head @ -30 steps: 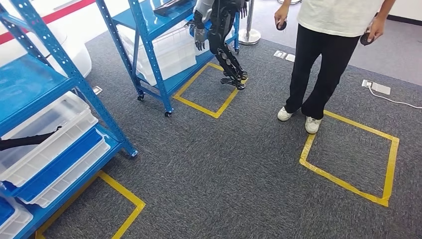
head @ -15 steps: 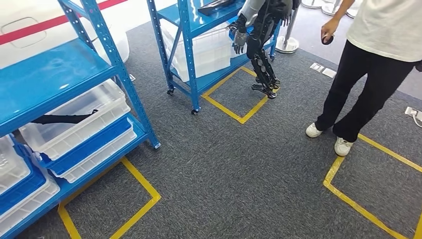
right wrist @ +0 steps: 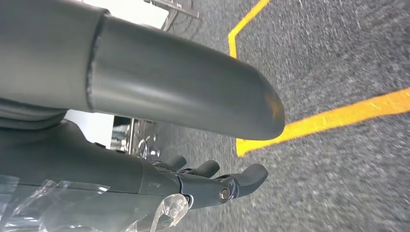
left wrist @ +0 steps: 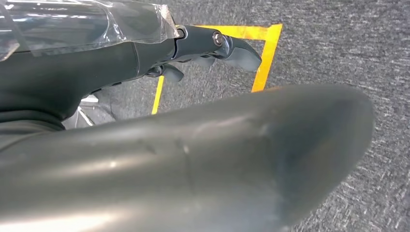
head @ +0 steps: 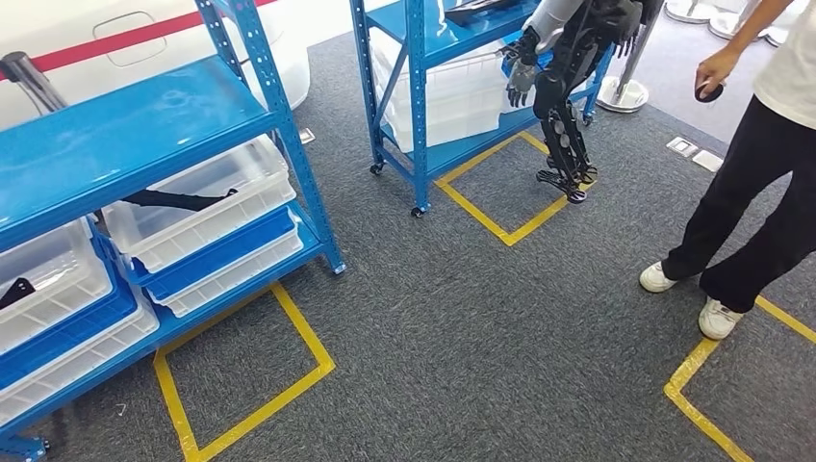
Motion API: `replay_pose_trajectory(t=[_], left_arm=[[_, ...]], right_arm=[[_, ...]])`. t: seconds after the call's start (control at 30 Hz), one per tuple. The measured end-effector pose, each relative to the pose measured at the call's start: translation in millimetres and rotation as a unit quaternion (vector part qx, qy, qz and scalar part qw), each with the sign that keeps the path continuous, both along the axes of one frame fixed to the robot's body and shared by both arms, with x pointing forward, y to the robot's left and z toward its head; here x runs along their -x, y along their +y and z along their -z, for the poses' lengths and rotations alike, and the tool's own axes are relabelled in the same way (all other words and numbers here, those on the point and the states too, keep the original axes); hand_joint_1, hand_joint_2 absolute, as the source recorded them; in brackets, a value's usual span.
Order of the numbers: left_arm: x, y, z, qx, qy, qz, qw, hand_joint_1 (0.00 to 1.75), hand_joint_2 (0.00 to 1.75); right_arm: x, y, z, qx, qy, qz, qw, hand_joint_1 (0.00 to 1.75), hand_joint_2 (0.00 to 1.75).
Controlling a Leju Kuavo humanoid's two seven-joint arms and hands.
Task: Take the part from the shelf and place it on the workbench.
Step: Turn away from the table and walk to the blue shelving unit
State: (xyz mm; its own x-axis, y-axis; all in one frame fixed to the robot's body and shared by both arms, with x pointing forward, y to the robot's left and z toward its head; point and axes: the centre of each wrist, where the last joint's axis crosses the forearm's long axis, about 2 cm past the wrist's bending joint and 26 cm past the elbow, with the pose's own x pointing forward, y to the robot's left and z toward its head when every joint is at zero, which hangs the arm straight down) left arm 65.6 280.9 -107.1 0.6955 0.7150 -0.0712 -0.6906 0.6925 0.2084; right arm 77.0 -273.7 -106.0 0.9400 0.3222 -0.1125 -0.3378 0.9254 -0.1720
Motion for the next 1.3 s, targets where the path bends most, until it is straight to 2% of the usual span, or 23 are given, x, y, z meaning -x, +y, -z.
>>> replay_pose_trajectory(t=[1.3], left_arm=[[-3.7,-1.1,0.0,0.02,-0.016,0.191,0.981,0.0,0.0]], right_arm=[[0.0,1.9,-0.1,0.0,0.001,-0.009,1.0,0.0,0.0]])
